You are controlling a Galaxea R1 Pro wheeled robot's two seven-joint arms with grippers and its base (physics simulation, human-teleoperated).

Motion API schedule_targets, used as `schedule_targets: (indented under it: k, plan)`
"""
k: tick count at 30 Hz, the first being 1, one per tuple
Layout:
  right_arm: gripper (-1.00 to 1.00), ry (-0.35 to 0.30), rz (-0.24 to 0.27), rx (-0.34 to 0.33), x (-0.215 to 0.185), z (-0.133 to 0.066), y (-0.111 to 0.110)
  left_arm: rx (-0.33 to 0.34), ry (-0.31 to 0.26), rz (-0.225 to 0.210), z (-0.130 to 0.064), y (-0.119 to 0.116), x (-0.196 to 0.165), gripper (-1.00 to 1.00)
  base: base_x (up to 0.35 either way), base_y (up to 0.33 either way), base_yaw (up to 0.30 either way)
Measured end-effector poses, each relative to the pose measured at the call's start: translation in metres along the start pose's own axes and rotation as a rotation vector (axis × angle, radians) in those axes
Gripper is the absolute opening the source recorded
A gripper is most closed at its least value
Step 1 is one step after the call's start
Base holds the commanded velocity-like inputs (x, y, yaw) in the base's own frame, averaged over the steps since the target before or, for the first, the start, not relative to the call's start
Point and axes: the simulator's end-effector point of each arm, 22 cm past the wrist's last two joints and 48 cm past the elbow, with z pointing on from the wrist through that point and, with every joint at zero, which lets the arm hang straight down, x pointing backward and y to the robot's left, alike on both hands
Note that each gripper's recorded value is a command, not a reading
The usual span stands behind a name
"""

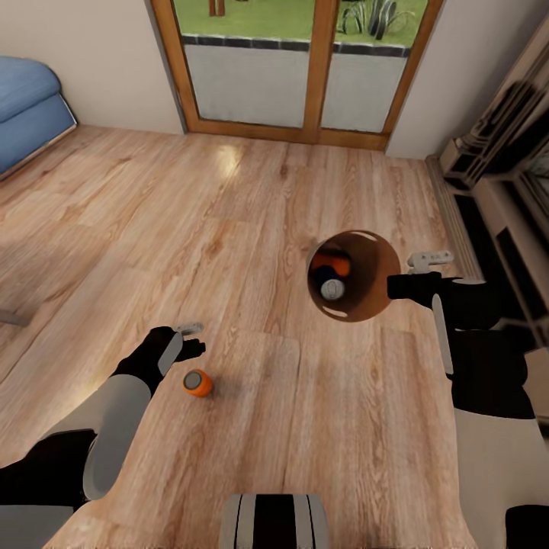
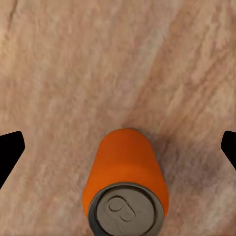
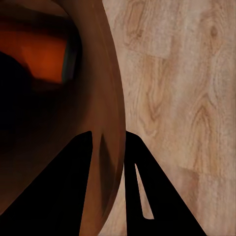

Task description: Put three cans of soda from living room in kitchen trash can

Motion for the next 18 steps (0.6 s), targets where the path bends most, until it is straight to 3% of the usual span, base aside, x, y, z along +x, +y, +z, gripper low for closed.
schedule_targets:
  k: [12,18]
  plan:
    - [-1.00,0.023,0.003,-0.011,0.013,0.011,0.005,-0.002,0.025,0.003,0.013,-0.002,0.012,1.00,0.000,0.000,0.000]
    - [-1.00,0.061,-0.008,0.003,0.033,0.028,0.004,-0.010,0.056,0.007,0.031,0.000,0.027,1.00,0.000,0.000,0.000]
